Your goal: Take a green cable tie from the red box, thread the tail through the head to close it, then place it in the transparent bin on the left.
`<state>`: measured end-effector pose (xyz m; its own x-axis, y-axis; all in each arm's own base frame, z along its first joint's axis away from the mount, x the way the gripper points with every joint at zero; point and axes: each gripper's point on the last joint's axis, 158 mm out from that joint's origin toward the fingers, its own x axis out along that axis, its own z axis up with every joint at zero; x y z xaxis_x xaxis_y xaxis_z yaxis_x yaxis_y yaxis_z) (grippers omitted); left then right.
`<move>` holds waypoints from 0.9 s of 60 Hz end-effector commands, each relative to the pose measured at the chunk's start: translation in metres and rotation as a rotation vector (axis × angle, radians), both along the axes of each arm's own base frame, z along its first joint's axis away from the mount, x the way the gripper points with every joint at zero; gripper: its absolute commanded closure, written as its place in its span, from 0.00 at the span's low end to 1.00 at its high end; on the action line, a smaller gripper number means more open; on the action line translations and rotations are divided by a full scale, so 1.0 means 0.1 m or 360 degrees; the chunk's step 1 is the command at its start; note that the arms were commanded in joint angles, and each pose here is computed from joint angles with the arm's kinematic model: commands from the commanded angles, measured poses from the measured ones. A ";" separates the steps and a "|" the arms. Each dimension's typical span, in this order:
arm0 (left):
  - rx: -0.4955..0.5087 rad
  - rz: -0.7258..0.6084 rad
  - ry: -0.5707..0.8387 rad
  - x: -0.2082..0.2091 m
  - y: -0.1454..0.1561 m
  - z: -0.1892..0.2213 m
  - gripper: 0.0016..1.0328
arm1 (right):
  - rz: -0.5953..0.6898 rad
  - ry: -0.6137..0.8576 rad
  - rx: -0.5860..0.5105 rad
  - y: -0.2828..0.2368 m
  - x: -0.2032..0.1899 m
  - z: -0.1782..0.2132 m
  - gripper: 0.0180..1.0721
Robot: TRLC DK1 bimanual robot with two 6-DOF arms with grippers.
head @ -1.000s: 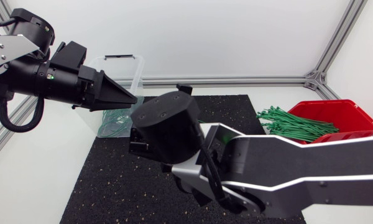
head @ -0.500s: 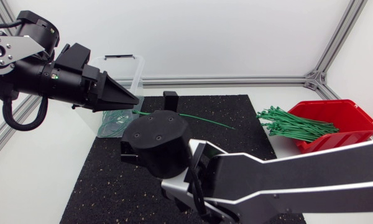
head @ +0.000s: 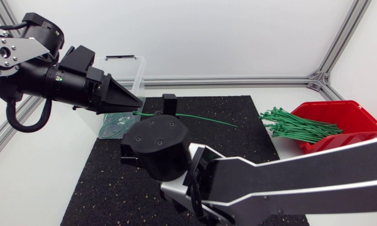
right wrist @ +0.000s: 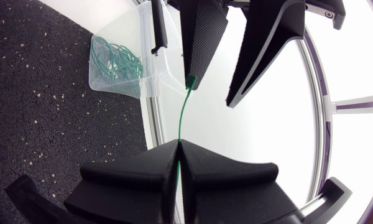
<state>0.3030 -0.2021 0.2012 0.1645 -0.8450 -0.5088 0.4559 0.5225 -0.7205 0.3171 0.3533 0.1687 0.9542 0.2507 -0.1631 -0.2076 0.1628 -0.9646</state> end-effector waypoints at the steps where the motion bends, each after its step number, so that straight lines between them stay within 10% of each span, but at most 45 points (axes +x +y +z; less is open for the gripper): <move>1: -0.0013 0.0006 0.0070 0.01 -0.01 -0.05 0.58 | -0.0025 -0.0013 -0.0057 -0.05 0.04 -0.06 0.94; 54: 0.0000 -0.0026 0.0127 -0.06 -0.06 -0.18 0.93 | -0.0049 -0.0043 -0.0075 -0.05 0.09 -0.06 0.94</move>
<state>0.3036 -0.2051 0.1931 0.1443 -0.8442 -0.5163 0.4424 0.5218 -0.7294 0.3237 0.3499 0.1696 0.9601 0.2362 -0.1494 -0.1886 0.1532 -0.9700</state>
